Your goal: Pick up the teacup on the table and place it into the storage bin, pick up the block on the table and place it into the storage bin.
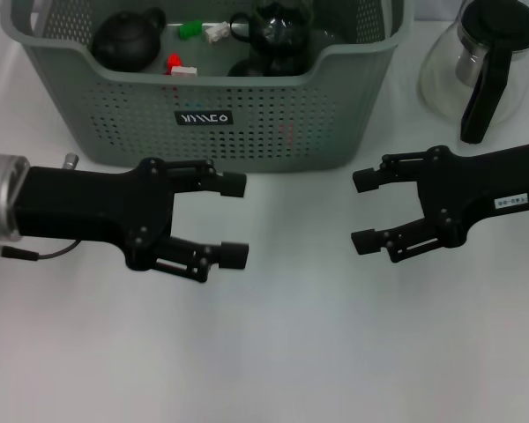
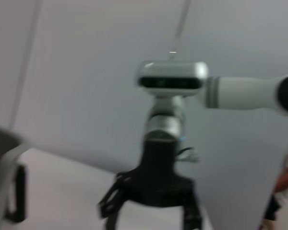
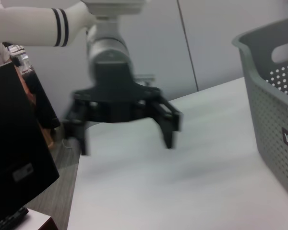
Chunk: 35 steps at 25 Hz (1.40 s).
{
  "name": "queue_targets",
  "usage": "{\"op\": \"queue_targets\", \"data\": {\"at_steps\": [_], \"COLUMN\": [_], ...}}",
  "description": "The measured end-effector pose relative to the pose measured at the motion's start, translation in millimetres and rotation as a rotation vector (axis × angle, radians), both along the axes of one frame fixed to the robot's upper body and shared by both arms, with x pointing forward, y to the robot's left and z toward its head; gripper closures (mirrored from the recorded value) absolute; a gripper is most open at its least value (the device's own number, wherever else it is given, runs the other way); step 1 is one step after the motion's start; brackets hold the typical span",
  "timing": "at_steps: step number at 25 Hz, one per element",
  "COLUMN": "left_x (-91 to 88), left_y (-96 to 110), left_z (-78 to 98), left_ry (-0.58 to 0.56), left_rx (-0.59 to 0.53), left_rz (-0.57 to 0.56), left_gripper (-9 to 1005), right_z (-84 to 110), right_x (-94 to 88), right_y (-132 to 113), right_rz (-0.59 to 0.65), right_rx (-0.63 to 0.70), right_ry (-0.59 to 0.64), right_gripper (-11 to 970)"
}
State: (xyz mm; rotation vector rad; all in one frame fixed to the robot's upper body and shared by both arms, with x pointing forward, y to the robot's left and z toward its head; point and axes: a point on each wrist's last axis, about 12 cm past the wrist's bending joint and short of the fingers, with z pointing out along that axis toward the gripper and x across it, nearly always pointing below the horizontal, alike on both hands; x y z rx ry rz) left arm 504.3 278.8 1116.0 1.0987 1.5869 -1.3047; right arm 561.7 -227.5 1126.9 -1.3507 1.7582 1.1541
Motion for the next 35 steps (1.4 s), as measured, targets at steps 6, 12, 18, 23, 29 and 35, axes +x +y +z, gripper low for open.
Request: {"op": "queue_targets", "data": {"at_steps": [6,12,18,23,29,35], "left_x": [8.8,15.9,21.2,22.1,20.9,20.3], "left_y": [3.8,-0.2,-5.2,-6.5,-5.9,-5.4], "left_z": [-28.5,-40.7,-45.4,-45.3,-46.6,-47.6], "left_ry": [0.052,0.058,0.058,0.056,0.061,0.064], "left_rx": [0.115,0.181,0.217,0.218,0.219,0.220], "left_rz": [0.151,0.222,0.238,0.238,0.241,0.244], "left_gripper": [64,63,63,63,63,63], "right_z": [-5.6,-22.7,-35.7,-36.9,-38.1,-40.0], "right_x": [0.3,-0.1,1.7,1.3,1.4,0.9], "right_y": [7.7,16.2,23.8,25.2,24.6,25.4], "right_rz": [0.023,0.008,-0.017,-0.011,-0.018,-0.022], "right_rx": [-0.002,-0.011,-0.053,-0.060,-0.066,-0.068], "right_ry": [-0.075,-0.122,-0.128,-0.125,-0.121,-0.114], "right_gripper": [18,18,18,18,18,18]}}
